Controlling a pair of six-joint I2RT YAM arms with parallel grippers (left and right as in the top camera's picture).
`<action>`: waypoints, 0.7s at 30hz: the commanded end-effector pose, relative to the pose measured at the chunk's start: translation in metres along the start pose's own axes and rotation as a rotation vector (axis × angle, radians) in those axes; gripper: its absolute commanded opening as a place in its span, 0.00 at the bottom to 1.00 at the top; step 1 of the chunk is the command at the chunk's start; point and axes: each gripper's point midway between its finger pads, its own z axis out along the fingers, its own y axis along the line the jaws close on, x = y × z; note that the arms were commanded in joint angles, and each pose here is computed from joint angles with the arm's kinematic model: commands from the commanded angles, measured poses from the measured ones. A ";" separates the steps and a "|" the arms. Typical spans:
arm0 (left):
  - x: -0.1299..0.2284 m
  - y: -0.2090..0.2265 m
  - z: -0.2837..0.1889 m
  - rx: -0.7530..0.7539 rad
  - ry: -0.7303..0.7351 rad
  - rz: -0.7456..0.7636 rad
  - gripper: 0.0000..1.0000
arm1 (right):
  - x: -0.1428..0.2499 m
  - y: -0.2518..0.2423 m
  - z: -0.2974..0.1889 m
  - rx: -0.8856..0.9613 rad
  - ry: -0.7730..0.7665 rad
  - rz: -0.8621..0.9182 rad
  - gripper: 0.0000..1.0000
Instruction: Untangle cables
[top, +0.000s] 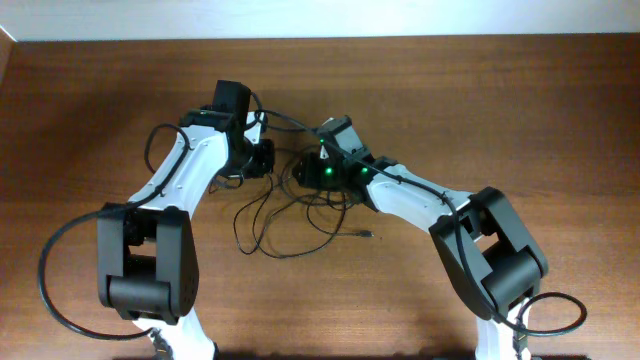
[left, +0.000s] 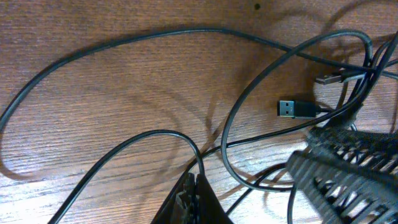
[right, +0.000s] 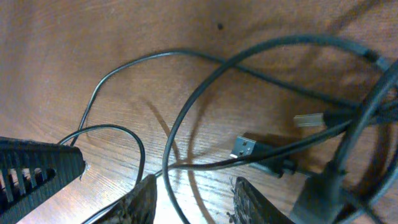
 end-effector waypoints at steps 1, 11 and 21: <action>0.001 0.000 0.002 -0.004 0.004 -0.007 0.03 | -0.011 -0.016 0.006 0.079 -0.074 0.147 0.40; 0.001 0.000 0.002 -0.004 0.004 -0.007 0.05 | -0.020 -0.015 0.021 0.030 -0.120 0.254 0.47; 0.001 0.000 0.002 -0.004 0.005 -0.007 0.06 | -0.027 -0.012 0.020 0.015 -0.147 0.216 0.18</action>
